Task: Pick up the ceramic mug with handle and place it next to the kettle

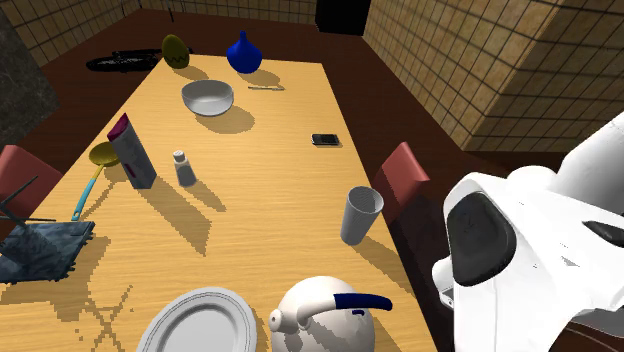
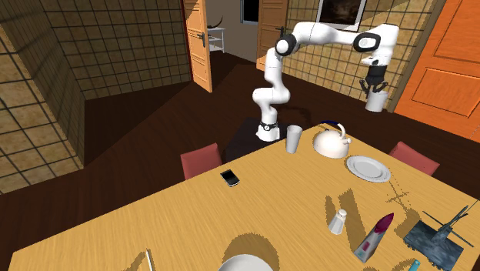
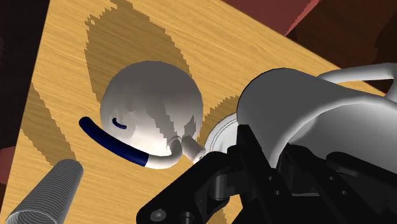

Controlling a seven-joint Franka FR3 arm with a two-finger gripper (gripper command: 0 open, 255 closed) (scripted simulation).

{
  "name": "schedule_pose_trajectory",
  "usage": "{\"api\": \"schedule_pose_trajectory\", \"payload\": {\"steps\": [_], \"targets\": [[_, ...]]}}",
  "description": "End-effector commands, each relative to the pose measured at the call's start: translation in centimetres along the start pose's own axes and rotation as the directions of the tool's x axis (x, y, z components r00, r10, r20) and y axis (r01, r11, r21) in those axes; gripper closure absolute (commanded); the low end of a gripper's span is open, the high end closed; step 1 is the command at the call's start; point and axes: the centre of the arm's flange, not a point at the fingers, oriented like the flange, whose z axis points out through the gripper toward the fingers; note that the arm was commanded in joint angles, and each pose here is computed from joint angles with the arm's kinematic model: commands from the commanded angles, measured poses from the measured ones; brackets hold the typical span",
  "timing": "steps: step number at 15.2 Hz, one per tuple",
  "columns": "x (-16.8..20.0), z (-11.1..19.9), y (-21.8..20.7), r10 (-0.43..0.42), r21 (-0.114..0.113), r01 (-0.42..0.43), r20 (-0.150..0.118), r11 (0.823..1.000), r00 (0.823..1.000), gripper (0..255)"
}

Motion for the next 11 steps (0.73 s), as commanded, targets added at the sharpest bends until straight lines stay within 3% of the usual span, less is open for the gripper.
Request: {"api": "schedule_pose_trajectory", "payload": {"steps": [1, 11], "targets": [[-2.4, 0.0, -1.3, 0.006, 0.002, -0.006, -0.002, 1.0, 1.0, 255], [-3.6, 4.7, -1.4, 0.006, 0.002, -0.006, -0.002, 1.0, 1.0, 255]]}}
